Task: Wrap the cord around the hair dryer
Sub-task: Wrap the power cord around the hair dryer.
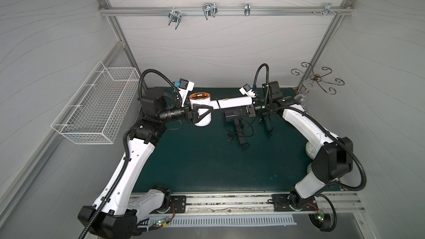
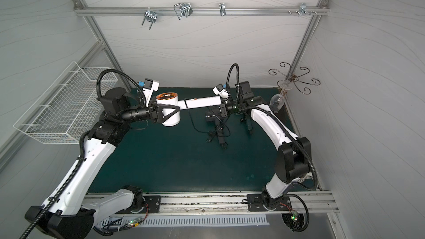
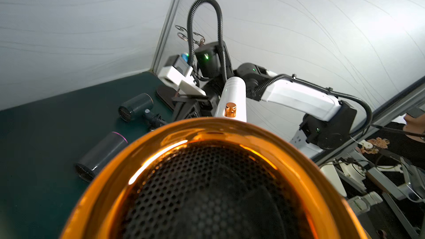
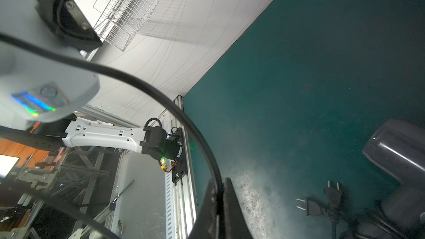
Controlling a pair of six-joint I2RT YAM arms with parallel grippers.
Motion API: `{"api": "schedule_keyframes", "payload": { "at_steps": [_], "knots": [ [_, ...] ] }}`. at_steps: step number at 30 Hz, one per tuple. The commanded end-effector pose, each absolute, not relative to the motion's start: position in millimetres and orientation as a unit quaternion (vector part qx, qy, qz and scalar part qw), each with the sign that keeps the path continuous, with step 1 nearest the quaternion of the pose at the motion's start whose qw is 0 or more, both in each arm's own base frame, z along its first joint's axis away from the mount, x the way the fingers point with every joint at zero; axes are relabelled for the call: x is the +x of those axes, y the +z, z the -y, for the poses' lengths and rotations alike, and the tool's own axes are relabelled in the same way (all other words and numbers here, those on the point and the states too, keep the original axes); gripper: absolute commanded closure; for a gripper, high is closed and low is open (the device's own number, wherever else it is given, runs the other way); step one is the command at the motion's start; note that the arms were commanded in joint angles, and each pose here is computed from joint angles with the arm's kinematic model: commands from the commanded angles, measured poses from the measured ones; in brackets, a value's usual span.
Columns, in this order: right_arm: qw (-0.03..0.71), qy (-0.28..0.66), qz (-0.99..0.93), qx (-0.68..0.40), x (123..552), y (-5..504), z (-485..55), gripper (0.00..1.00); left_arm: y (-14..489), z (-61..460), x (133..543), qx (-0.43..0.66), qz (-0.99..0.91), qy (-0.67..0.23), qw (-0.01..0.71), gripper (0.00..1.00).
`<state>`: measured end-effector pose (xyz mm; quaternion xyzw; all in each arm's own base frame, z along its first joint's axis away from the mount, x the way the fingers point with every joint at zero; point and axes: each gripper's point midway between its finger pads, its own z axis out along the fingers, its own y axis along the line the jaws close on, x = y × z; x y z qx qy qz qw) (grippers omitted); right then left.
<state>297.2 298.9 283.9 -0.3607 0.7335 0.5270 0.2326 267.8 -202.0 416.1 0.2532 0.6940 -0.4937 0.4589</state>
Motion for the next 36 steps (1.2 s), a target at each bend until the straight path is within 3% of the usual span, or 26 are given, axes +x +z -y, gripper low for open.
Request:
{"api": "schedule_keyframes", "payload": {
  "at_steps": [1, 8, 17, 24, 36],
  "knots": [
    [0.228, 0.536, -0.716, -0.385, 273.2, 284.5, -306.6, 1.00, 460.7, 191.3, 278.1, 0.254, -0.642, -0.482, 0.540, 1.00],
    [0.207, 0.518, -0.720, -0.412, 233.9, 271.4, -309.4, 1.00, 467.2, 171.8, 302.4, 0.220, -0.649, -0.451, 0.572, 1.00],
    [0.185, 0.485, -0.722, -0.458, 185.6, 271.2, -304.3, 1.00, 443.3, 138.5, 342.4, 0.155, -0.706, -0.341, 0.601, 1.00],
    [0.167, 0.458, -0.708, -0.511, 152.3, 266.0, -315.0, 1.00, 425.5, 128.3, 361.4, 0.109, -0.723, -0.329, 0.597, 1.00],
    [0.209, 0.424, -0.667, -0.575, 126.7, 340.8, -310.7, 1.00, 369.1, 104.3, 376.6, 0.094, -0.787, -0.227, 0.566, 1.00]
  ]
}}
